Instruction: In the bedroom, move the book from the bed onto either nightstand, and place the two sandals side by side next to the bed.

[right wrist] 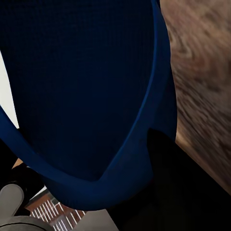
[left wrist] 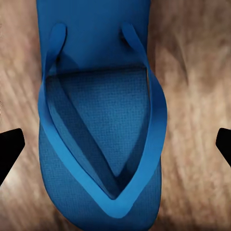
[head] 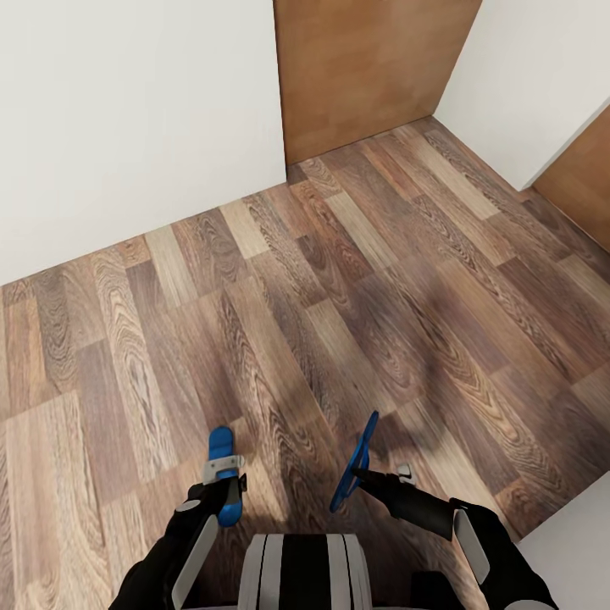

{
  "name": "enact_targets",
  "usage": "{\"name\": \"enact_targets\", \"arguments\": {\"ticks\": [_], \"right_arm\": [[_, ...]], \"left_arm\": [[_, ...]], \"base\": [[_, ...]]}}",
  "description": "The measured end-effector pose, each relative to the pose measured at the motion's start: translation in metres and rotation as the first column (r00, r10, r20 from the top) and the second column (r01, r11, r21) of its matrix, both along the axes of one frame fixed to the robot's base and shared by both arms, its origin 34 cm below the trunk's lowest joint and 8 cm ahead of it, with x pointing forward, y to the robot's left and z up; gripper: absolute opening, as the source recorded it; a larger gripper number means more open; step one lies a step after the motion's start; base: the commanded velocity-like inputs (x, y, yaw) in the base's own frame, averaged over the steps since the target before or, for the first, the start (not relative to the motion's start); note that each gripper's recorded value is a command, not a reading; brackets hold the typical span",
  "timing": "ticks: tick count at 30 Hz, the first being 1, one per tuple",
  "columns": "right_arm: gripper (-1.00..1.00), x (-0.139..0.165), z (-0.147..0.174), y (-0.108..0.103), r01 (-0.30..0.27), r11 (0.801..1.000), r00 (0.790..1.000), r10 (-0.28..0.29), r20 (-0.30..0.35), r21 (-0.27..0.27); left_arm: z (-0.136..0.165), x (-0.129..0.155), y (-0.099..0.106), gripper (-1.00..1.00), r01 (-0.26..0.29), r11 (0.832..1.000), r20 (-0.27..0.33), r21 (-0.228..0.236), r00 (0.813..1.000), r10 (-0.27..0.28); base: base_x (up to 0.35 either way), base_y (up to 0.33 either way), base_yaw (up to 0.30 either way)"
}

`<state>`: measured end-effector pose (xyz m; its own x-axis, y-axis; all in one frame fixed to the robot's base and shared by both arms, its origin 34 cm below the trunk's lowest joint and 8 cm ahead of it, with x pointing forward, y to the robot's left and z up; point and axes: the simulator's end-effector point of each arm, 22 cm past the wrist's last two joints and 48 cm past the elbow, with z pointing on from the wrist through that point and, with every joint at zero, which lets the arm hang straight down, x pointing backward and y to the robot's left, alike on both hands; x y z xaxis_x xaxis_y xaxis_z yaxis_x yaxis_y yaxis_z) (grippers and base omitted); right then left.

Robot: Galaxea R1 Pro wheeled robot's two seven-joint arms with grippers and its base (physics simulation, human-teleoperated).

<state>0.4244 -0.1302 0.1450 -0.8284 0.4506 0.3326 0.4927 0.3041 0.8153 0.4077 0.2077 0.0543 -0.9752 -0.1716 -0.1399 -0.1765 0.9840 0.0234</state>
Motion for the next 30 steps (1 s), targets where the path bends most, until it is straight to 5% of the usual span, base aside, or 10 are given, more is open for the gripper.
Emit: {"name": "enact_targets", "arguments": {"ticks": [30], "right_arm": [[-1.00,-0.0032,-0.0032,0.0002,-0.002,1.000,1.000,0.002,-0.008,-0.001]], "left_arm": [[-0.0030,-0.0040,0.0002,1.00,-0.001,1.000,-0.009,0.000,1.000,0.001]], "base": [[0.019,0.007,0.000]]}}
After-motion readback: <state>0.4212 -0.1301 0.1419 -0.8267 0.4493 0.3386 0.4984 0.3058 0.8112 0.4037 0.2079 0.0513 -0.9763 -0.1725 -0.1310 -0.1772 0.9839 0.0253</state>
